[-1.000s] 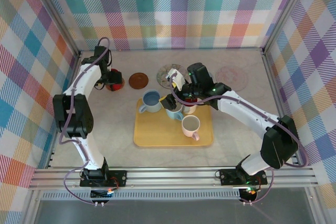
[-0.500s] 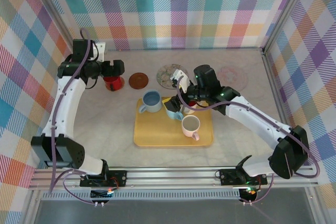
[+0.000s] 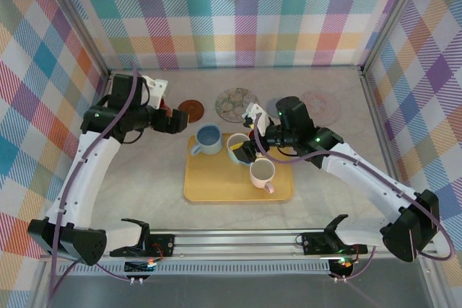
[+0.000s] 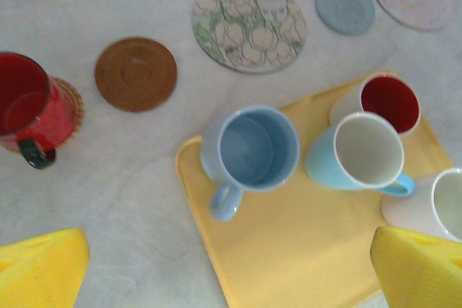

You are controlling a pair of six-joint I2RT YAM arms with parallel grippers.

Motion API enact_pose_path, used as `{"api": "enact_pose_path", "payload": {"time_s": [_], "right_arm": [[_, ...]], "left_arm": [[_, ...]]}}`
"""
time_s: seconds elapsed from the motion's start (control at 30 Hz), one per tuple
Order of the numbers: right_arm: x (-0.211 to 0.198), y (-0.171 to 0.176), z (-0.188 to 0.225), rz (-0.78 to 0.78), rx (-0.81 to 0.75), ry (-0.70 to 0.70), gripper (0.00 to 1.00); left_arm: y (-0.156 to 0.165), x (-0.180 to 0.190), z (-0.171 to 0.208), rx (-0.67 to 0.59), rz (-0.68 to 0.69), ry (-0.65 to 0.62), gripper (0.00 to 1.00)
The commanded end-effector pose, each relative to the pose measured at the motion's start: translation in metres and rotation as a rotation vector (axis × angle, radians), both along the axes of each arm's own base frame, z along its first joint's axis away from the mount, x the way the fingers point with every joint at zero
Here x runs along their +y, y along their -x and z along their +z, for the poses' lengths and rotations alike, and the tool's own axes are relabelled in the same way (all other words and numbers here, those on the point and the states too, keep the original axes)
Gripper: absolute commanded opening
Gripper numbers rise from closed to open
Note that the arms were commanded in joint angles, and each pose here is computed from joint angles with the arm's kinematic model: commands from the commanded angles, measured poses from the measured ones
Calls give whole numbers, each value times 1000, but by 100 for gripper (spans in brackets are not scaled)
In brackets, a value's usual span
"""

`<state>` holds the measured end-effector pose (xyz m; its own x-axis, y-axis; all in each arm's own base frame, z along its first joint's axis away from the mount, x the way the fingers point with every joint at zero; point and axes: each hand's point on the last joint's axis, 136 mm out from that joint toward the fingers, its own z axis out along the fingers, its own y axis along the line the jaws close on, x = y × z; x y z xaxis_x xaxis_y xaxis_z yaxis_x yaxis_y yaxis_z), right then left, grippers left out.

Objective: Place the cup by the coaster

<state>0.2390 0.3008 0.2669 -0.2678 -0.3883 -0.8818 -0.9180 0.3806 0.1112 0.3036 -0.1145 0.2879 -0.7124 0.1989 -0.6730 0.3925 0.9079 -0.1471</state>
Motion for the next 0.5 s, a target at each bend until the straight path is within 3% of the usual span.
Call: {"api": "enact_pose_path", "payload": {"time_s": [0.0,0.47], "right_arm": [[-6,10,-4,2,8,13,99],[-19,18,-22,-35,28,47,99]], "left_arm": [[21,-8,-19,55,-42,-28,100],[44,-24,-82,150,-82,-112,99]]}}
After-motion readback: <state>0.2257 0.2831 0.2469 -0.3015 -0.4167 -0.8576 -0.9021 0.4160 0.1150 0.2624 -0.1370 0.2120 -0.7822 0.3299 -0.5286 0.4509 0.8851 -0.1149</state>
